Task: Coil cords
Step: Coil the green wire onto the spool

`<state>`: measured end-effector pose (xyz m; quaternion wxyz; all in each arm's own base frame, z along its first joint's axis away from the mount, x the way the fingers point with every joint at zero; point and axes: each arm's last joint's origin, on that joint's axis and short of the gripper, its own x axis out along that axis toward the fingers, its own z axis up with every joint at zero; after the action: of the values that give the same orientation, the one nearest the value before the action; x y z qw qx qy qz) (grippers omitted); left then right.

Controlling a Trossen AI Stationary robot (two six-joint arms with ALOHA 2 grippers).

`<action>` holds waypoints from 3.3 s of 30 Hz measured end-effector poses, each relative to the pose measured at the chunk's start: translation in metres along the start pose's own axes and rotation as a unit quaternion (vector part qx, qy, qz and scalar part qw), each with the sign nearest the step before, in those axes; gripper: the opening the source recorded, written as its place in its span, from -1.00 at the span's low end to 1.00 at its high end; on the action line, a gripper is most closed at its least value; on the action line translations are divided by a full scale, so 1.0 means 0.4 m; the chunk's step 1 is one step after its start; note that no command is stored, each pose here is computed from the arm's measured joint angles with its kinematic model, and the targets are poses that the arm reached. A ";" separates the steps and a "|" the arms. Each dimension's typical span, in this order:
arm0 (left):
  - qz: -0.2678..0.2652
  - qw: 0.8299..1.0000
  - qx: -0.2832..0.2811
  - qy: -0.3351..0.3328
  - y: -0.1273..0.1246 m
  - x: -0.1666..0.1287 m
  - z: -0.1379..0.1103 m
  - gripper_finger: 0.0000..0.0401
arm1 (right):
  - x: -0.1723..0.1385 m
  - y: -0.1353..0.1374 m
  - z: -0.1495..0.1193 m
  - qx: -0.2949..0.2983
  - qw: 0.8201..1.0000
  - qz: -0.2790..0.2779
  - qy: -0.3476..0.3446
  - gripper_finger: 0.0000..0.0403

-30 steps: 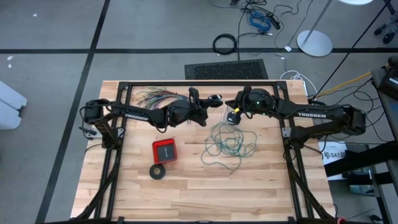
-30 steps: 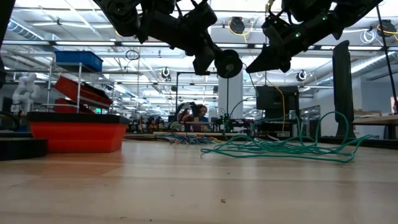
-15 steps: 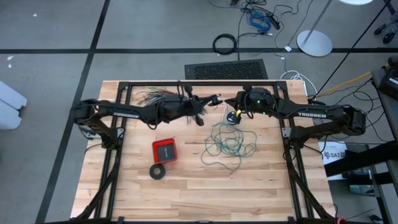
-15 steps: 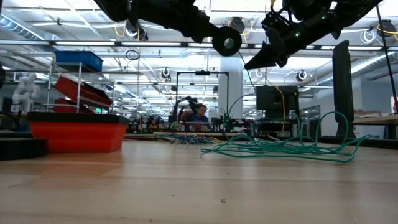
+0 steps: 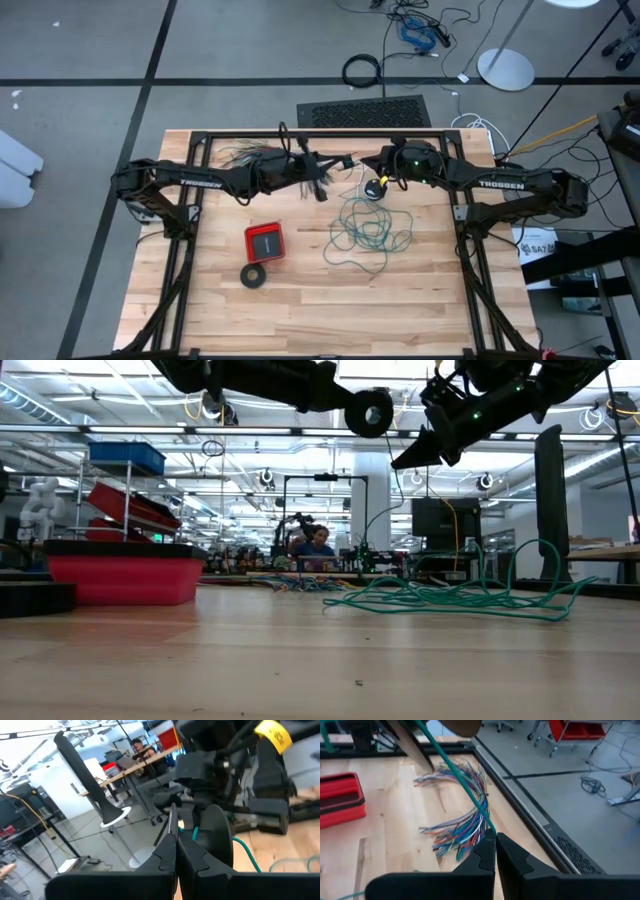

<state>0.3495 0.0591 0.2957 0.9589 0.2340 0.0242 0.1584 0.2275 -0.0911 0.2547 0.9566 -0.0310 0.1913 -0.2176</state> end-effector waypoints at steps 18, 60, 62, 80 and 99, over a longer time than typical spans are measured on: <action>0.034 0.995 -0.050 -0.078 0.035 -0.002 0.034 -1.00 | 0.018 0.008 -0.002 -0.002 1.000 0.002 -0.008 -0.94; 0.077 0.997 0.031 0.002 0.020 0.044 -0.056 -1.00 | 0.166 0.050 0.015 0.098 0.991 0.017 -0.090 -1.00; 0.080 0.996 0.045 0.003 0.020 0.046 -0.058 -1.00 | 0.162 0.053 0.019 0.104 0.990 0.020 -0.094 -1.00; 0.123 0.987 0.095 0.032 0.026 0.045 -0.062 -1.00 | 0.157 0.061 0.037 0.160 0.978 0.032 -0.127 -1.00; 0.135 0.991 0.019 -0.013 0.033 0.044 -0.045 -1.00 | 0.156 0.074 0.034 0.132 0.982 -0.047 -0.125 -1.00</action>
<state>0.3600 0.0836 0.2860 0.9244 0.2550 -0.0168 0.2833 0.2966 -0.0916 0.2410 0.9573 0.0595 0.0383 -0.2802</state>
